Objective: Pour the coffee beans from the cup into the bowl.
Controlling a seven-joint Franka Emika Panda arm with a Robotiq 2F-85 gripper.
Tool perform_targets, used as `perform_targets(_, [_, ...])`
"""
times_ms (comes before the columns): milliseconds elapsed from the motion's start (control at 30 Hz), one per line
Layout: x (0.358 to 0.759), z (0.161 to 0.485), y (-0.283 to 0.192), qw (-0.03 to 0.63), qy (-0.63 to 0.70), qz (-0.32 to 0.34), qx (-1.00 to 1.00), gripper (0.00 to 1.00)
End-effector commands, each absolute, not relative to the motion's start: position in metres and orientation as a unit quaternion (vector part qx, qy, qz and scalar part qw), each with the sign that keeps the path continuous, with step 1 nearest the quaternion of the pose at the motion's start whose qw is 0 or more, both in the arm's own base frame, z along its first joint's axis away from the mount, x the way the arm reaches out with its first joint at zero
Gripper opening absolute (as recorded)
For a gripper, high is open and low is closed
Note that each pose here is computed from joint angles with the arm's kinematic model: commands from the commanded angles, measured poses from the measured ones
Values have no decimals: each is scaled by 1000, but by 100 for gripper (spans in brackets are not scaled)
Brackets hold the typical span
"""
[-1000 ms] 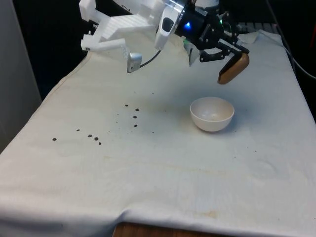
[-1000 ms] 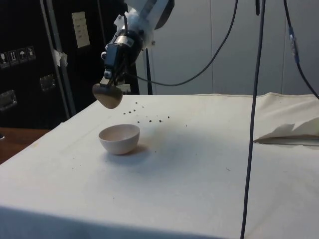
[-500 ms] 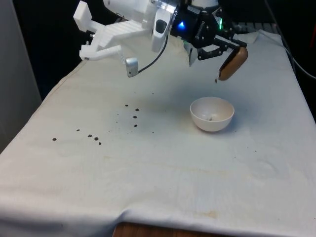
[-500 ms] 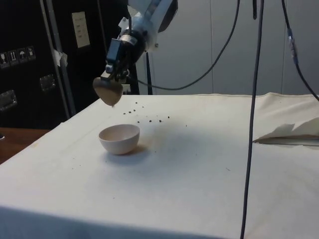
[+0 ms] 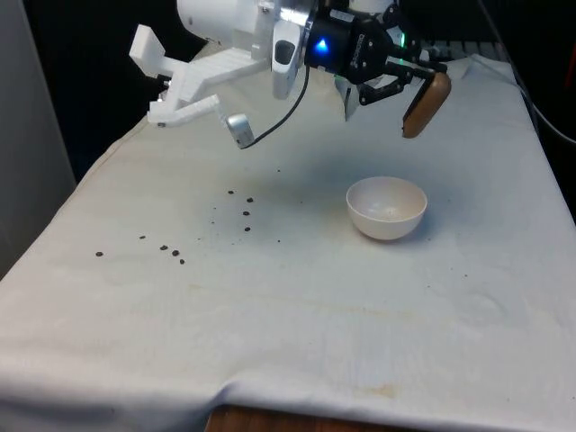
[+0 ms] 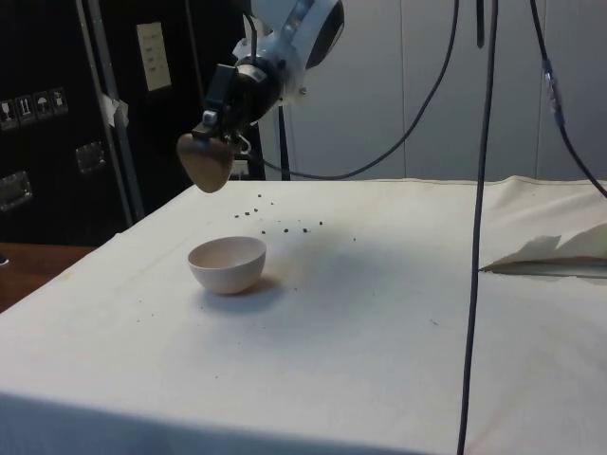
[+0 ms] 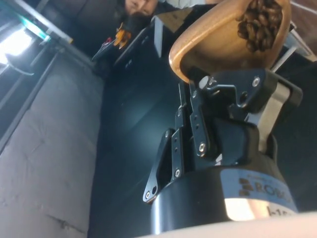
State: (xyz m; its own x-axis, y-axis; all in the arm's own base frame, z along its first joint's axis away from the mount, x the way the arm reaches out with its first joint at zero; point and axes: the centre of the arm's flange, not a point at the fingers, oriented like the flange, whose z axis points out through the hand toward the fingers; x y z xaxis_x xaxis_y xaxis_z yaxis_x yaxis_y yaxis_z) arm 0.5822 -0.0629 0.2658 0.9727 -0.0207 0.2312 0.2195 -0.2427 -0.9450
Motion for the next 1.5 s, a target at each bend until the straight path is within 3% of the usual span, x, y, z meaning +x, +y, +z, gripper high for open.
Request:
perform_targets(0, [583,266,-64,619,-62,-98,-777,0])
perform_targets(1467, [581,261,-102,730,-36,-118,-672,0])
